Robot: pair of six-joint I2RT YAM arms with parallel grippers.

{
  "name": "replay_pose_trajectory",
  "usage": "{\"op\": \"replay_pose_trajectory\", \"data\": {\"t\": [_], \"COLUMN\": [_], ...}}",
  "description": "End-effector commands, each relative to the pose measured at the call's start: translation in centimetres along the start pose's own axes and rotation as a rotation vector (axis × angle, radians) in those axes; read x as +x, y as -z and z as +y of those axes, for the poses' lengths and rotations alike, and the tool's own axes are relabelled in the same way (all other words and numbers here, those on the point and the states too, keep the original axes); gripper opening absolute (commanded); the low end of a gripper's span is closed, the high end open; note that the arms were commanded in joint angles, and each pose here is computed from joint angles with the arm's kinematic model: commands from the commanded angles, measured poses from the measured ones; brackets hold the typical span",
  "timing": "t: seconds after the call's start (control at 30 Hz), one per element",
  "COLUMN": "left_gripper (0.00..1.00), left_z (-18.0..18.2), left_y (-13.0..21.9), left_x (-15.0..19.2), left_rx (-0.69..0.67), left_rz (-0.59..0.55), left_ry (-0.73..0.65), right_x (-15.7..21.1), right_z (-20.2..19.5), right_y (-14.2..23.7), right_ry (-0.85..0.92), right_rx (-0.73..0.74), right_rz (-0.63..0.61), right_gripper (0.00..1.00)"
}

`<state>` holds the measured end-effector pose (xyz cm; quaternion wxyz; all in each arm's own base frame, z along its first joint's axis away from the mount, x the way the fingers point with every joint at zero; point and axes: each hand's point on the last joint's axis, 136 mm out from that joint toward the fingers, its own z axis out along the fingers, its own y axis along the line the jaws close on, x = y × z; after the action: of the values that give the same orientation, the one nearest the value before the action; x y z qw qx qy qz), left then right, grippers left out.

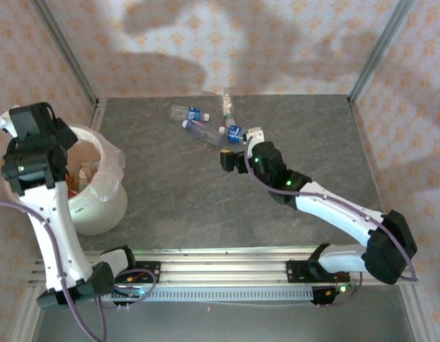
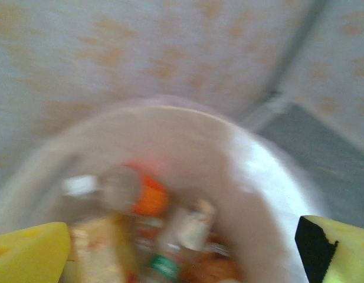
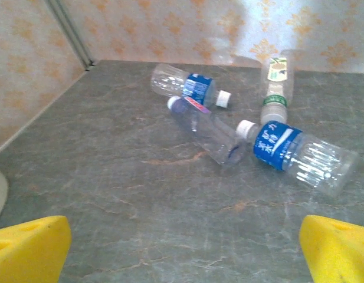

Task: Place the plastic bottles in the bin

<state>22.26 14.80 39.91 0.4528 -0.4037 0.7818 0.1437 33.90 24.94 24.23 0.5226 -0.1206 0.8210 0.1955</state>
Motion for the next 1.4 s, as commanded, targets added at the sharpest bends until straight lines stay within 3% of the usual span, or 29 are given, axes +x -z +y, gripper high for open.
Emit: {"op": "replay_pose_trajectory", "data": {"t": [0.0,0.13,0.3,0.53,0.77,0.9,1.1,1.27,1.37], "left_gripper": [0.99,0.99,0.99,0.99,0.99,0.99,0.99,1.00,1.00], "left_z": [-8.9,-15.6,-19.9,-21.0,-20.9,-21.5,-22.4,-24.5,-26.4], "left_y": [2.8,6.0,9.1,8.1,6.8,6.3,5.9,7.6,8.8], "left_x": [1.5,3.3,5.5,8.4,9.1,10.0,11.0,11.8,12.9], "left_rx": [0.482,0.788,0.969,0.930,0.876,0.876,0.876,0.999,1.084], "left_rz": [0.084,0.164,0.227,0.307,0.323,0.360,0.398,0.406,0.442], "left_ry": [0.114,0.112,0.054,-0.013,-0.019,-0.031,-0.035,-0.023,-0.025], "right_x": [-1.2,1.8,3.6,6.3,9.7,10.3,7.6,4.4,2.4], "right_z": [-1.7,-3.6,-8.6,-13.3,-15.2,-16.0,-15.3,-13.1,-8.8], "right_y": [-1.4,-4.1,-8.7,-14.1,-17.0,-17.3,-14.6,-8.6,-4.9], "right_ry": [0.048,0.277,0.449,0.675,0.746,0.758,0.707,0.584,0.438], "right_rx": [-0.057,-0.186,-0.145,-0.147,-0.167,-0.108,-0.032,0.011,-0.101], "right_rz": [0.072,0.329,0.546,0.788,0.917,0.875,0.747,0.609,0.457], "right_gripper": [0.99,1.00,0.96,0.96,0.92,0.79,0.48,0.45,0.44]}}
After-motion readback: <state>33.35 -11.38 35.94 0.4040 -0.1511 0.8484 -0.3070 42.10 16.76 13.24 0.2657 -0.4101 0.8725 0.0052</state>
